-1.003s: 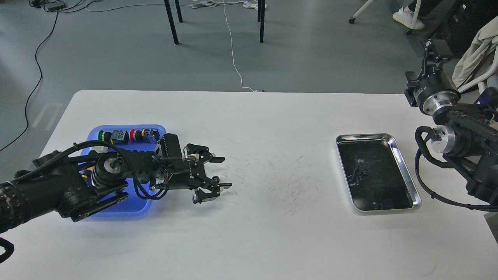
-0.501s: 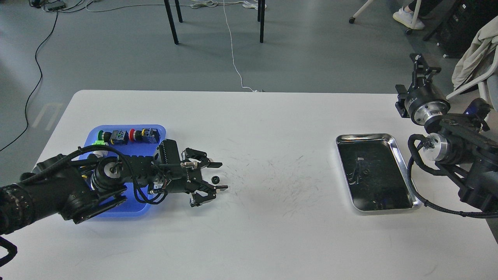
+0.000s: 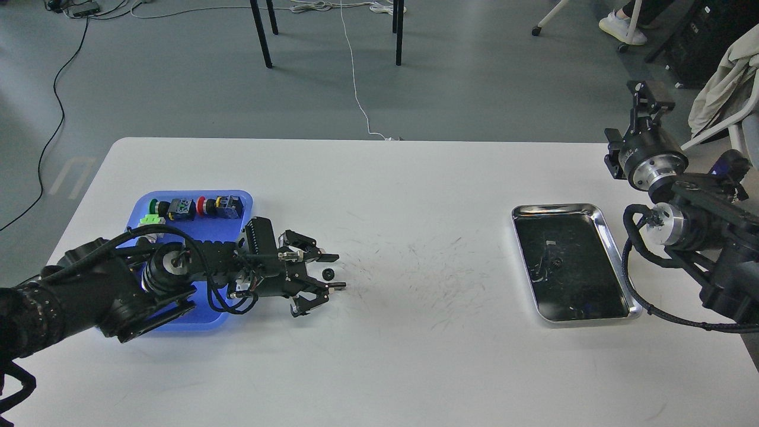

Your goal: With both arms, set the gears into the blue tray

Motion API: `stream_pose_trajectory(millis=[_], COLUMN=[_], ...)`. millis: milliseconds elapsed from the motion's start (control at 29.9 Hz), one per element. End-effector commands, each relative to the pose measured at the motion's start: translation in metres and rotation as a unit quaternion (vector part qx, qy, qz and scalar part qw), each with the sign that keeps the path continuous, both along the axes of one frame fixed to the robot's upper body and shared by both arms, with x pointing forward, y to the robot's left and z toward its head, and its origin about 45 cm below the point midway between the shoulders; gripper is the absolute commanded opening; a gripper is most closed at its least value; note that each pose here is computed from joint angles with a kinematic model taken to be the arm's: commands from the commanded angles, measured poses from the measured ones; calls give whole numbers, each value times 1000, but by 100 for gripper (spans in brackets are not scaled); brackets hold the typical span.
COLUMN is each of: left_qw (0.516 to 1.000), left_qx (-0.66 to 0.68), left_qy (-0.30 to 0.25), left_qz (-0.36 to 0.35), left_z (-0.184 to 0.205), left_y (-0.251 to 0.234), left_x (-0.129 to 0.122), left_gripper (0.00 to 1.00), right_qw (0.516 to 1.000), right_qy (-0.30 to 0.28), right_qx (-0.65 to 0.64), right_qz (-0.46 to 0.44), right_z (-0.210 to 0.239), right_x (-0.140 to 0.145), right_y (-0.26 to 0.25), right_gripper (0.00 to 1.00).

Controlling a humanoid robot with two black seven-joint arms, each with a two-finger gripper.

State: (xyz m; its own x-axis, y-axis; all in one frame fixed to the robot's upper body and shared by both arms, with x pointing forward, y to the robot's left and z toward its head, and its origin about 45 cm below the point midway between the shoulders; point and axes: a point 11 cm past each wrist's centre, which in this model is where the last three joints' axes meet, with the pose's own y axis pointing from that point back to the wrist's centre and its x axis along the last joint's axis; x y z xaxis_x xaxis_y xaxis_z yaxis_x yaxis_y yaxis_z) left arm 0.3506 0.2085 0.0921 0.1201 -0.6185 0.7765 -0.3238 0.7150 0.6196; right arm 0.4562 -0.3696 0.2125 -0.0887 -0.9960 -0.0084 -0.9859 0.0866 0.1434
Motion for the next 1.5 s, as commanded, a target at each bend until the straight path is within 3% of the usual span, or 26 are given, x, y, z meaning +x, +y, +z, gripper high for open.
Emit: stream_pose_trajectory(millis=[0,1036,1203,1471], left_qw=[1000,1000,1000,1000], left_qx=[2,15,18,23], left_qy=[-3,-2,0,-6], left_qz=[3,-3,-7,-2], left_z=[0,-8,-10,-11], left_y=[4,22,23,26], left_x=[2,-8,-10,-5], left_gripper=[52,49,39,36], right_qw=[1000,1000,1000,1000], right_qy=[0,3,5,4], right_qx=[1,0,0,0], right_qz=[2,3,3,3], right_z=[0,-4,-5,-6], right_x=[0,-2,-3,-3], right_y=[1,1,1,1], right_gripper=[95,95,95,95])
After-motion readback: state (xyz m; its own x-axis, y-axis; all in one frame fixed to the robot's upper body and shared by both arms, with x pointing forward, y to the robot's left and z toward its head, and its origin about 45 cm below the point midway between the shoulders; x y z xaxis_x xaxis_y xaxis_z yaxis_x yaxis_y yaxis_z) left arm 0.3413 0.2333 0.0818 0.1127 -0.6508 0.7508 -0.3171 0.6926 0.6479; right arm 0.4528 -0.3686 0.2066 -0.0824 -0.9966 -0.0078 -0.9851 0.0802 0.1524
